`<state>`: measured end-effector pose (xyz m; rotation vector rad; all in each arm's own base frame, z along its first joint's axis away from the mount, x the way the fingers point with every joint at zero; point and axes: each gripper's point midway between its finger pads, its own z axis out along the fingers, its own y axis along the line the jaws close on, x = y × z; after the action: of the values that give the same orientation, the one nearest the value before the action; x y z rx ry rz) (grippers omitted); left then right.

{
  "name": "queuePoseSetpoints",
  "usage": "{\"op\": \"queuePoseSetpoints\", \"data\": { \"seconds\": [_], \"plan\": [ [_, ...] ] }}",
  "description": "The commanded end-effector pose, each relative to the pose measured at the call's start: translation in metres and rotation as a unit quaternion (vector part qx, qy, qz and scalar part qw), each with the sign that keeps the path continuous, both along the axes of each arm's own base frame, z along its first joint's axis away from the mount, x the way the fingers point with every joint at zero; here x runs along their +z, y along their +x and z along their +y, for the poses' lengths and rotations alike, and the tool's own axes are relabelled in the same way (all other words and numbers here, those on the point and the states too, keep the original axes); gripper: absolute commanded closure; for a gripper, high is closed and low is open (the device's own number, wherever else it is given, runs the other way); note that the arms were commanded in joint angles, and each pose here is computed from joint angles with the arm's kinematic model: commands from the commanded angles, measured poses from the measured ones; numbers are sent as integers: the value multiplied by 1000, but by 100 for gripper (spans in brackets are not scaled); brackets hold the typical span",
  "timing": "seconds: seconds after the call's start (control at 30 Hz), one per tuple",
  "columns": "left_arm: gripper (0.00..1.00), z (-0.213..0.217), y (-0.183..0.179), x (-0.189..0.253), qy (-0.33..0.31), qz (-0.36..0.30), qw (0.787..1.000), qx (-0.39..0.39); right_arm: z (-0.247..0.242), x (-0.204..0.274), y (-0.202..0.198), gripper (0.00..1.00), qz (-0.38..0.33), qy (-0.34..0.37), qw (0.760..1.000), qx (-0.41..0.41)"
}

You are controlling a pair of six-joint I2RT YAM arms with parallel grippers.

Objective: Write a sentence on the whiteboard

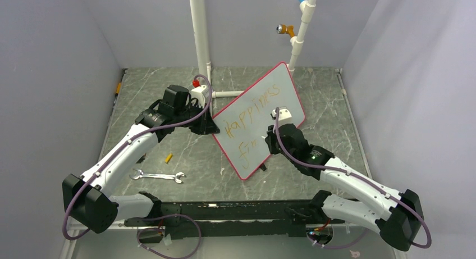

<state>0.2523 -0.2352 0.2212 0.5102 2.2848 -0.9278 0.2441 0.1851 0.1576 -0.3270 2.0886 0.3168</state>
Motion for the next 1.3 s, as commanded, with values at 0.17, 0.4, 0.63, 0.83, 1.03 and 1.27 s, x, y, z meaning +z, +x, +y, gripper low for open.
{"op": "queuePoseSetpoints", "data": {
  "seconds": [0.17, 0.4, 0.63, 0.83, 1.03, 1.27],
  "plan": [
    [100, 65, 32, -55, 208, -61, 975, 44, 21, 20, 9, 100, -24, 38, 999, 27],
    [100, 65, 32, -56, 210, -60, 975, 46, 27, 19, 7, 100, -17, 42, 998, 44],
    [100, 65, 33, -56, 211, -60, 975, 45, 30, 13, -2, 100, -5, 49, 997, 62],
    [100, 65, 33, -57, 212, -60, 974, 46, 28, 4, -9, 100, 10, 53, 997, 63],
    [100, 65, 33, -57, 211, -60, 975, 46, 23, -13, -16, 100, 29, 46, 997, 57],
    [100, 65, 32, -56, 210, -60, 975, 45, 17, -16, -15, 100, 30, 36, 998, 45]
  ]
}}
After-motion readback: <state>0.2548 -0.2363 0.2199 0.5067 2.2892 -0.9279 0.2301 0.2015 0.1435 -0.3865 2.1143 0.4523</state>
